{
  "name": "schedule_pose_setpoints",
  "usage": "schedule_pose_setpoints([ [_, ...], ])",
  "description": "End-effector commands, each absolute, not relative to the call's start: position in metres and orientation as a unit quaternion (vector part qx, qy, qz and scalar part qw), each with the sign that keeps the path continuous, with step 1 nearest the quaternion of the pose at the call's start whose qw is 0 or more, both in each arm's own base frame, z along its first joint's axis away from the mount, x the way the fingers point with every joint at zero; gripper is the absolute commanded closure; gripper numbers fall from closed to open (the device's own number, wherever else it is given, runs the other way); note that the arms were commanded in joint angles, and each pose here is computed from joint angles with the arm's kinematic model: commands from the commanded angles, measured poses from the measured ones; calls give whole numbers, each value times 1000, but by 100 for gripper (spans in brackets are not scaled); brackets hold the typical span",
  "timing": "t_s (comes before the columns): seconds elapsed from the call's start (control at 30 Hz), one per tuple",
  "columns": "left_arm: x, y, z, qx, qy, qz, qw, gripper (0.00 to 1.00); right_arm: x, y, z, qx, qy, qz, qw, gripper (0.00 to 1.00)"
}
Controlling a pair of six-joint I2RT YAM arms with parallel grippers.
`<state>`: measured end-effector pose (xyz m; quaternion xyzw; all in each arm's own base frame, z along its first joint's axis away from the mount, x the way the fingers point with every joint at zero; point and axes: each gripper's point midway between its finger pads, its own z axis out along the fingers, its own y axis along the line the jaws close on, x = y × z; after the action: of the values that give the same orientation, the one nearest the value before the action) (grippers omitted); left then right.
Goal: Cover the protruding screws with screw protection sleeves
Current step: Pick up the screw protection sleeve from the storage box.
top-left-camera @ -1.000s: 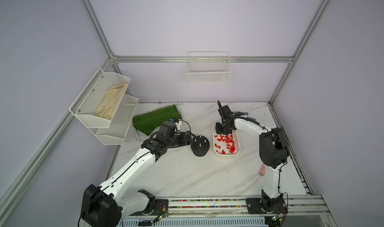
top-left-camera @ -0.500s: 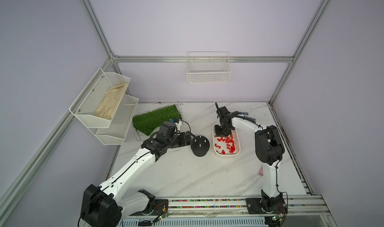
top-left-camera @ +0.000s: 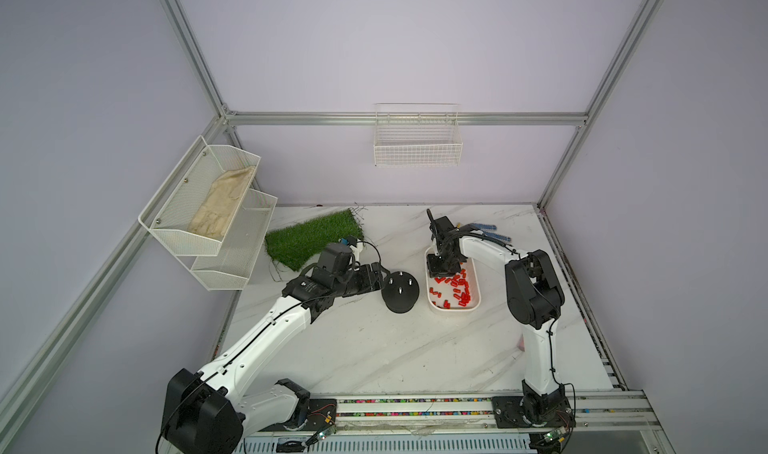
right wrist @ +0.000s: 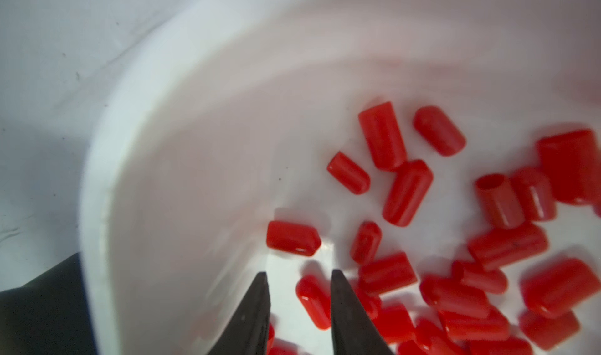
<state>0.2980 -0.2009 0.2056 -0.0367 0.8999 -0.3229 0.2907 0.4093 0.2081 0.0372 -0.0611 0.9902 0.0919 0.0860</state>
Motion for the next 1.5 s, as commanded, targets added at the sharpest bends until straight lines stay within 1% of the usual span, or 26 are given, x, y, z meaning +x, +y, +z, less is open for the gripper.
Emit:
schedule_pose_setpoints([
  [0.0, 300, -202, 212, -38, 896, -324, 301, 17, 404, 206, 37, -70, 991, 81, 80, 65],
  [0.23, 301, -203, 209, -41, 897, -325, 295, 17, 402, 205, 31, -72, 992, 77, 73, 69],
  [0.47, 299, -201, 208, -45, 897, -324, 297, 17, 399, 201, 30, -72, 992, 71, 72, 64],
  [0.7, 298, -201, 206, -46, 898, -325, 293, 17, 397, 199, 31, -70, 992, 68, 75, 70],
  [0.73, 299, -201, 205, -46, 898, -324, 293, 17, 398, 198, 31, -67, 993, 65, 77, 72],
  [0.77, 299, -201, 205, -47, 898, -324, 293, 17, 400, 198, 33, -67, 992, 64, 81, 73],
  [0.93, 298, -200, 205, -47, 898, -324, 294, 17, 405, 200, 34, -63, 992, 66, 85, 71],
  [1.0, 298, -200, 204, -48, 898, -324, 293, 17, 406, 201, 33, -63, 992, 67, 88, 72],
  [1.13, 297, -200, 202, -49, 899, -323, 291, 17, 408, 201, 33, -61, 992, 66, 89, 71],
  [1.23, 298, -200, 203, -49, 898, -324, 292, 17, 410, 202, 33, -59, 992, 66, 91, 74],
  [1.3, 298, -201, 202, -48, 899, -325, 291, 17, 412, 203, 33, -58, 992, 65, 91, 74],
  [1.37, 298, -201, 201, -49, 899, -325, 290, 17, 414, 203, 33, -56, 992, 66, 91, 72],
  [1.47, 297, -201, 201, -49, 899, -325, 290, 17, 415, 204, 33, -55, 992, 68, 92, 73],
])
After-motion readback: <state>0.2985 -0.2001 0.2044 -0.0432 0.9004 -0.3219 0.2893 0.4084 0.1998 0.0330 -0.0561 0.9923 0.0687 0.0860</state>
